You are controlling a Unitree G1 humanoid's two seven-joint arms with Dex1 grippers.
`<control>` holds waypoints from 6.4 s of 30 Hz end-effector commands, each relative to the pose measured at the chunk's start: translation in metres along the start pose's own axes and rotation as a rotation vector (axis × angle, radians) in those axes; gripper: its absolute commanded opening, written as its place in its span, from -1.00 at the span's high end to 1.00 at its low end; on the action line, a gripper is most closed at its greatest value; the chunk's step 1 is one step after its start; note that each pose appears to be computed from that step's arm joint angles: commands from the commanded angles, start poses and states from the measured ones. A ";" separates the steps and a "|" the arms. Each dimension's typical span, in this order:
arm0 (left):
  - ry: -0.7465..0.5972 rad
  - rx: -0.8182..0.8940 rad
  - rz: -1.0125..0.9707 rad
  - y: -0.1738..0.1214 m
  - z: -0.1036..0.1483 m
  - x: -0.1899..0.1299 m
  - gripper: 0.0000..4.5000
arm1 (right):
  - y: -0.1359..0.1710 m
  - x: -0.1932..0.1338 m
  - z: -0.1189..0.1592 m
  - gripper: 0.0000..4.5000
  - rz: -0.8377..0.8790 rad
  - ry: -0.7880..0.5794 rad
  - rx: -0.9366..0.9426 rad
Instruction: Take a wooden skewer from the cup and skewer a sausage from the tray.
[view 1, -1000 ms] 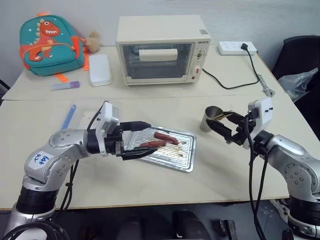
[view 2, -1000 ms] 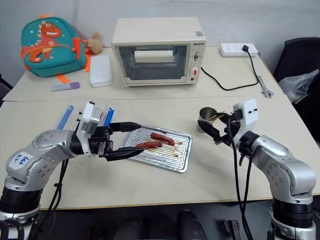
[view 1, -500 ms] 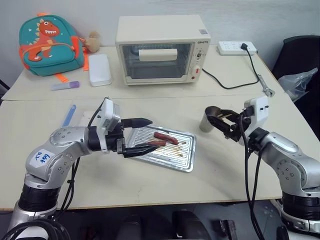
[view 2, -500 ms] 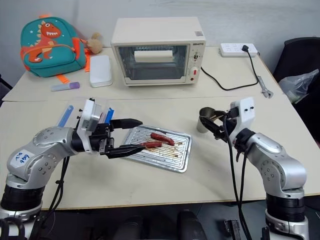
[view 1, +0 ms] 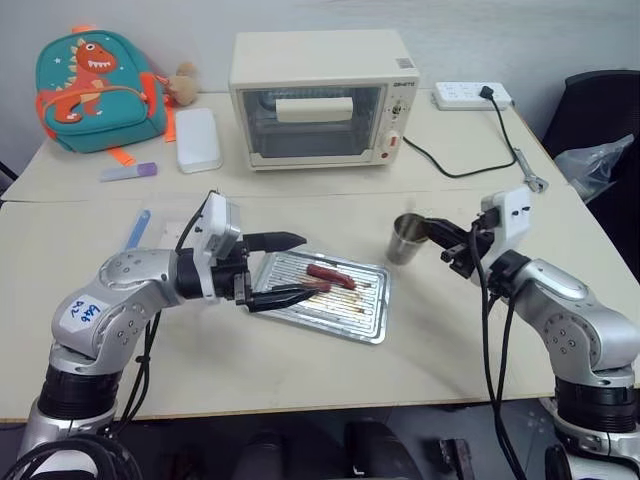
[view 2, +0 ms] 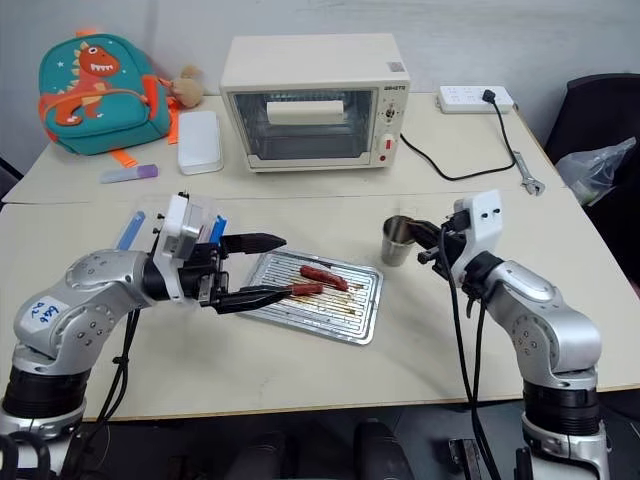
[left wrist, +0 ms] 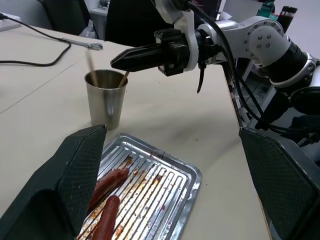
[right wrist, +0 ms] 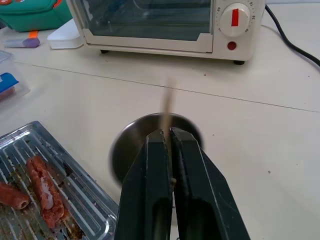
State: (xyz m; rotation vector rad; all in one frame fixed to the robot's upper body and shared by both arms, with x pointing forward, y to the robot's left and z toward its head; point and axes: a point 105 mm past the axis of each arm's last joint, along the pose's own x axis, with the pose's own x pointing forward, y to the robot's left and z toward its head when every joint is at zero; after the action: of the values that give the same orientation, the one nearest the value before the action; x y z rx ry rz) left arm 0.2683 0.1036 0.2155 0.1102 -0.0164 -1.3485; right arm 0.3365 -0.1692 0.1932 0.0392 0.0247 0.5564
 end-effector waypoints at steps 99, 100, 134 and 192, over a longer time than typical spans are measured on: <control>-0.340 0.177 0.127 0.027 0.067 0.031 1.00 | 0.078 -0.029 0.136 -0.07 0.555 -0.043 0.456; -0.317 0.183 0.127 0.026 0.065 0.026 1.00 | 0.077 -0.030 0.136 -0.07 0.540 -0.022 0.421; 0.167 0.133 0.356 -0.028 0.026 -0.101 1.00 | 0.134 0.056 -0.018 -0.75 0.727 0.240 -0.680; 0.148 0.169 0.371 -0.020 0.035 -0.098 1.00 | 0.155 0.103 -0.059 0.35 0.866 0.304 -0.771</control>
State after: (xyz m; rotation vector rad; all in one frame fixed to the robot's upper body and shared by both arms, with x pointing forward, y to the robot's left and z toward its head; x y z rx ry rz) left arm 0.2263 0.1919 0.2455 0.2978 0.0044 -0.9700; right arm 0.3406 0.0132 0.1312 -0.8079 0.1292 1.3905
